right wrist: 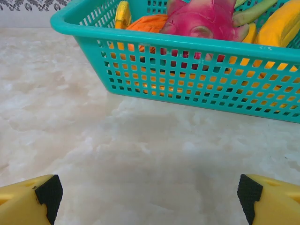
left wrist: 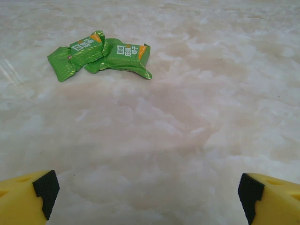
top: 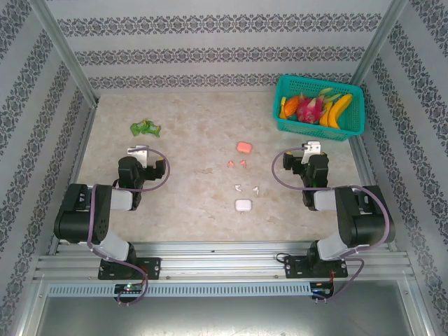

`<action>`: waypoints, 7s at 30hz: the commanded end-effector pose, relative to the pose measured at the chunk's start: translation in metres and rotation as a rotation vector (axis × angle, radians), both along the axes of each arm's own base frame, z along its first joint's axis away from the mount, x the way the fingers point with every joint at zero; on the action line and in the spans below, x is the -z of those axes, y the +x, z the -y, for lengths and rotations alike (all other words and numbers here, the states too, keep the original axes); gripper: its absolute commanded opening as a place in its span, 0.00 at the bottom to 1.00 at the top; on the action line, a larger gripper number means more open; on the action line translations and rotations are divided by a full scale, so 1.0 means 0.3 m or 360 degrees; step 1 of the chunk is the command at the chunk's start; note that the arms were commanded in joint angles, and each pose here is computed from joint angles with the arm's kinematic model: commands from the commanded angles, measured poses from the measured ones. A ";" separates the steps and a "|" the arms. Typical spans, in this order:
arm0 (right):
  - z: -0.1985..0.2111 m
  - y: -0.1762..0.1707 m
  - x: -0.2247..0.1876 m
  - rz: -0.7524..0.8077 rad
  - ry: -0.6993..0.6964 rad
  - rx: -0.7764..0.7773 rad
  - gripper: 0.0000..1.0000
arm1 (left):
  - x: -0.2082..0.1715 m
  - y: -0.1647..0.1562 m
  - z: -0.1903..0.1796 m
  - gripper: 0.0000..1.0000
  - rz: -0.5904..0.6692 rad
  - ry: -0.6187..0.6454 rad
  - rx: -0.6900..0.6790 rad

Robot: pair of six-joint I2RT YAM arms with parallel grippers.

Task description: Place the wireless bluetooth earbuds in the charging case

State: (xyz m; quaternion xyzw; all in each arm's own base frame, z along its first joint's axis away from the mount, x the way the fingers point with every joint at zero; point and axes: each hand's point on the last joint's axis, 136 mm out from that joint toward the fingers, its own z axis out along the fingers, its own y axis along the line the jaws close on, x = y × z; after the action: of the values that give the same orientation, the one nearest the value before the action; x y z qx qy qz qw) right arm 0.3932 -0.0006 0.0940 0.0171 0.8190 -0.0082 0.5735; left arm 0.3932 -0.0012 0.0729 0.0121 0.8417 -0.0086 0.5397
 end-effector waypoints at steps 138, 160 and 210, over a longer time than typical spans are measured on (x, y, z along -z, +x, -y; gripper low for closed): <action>-0.793 -0.629 0.327 -0.1654 -0.0048 -0.0143 0.72 | -0.189 -0.241 0.508 1.00 -0.0921 -0.0860 -0.0101; -0.925 -0.587 0.198 -0.1511 0.0250 -0.0248 0.52 | -0.163 -0.233 0.501 1.00 -0.0861 -0.0822 -0.0064; -1.240 -0.003 -0.027 -0.1362 0.1921 0.0096 0.52 | -0.147 -0.098 0.643 0.58 -0.0434 -0.1189 0.0412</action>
State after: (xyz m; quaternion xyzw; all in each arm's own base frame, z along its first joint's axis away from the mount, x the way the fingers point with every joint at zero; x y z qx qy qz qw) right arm 0.3960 0.3660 0.1042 0.3442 0.8366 0.4141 0.1011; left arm 0.3470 -0.1902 0.0938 -0.0955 0.8574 -0.3664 0.3486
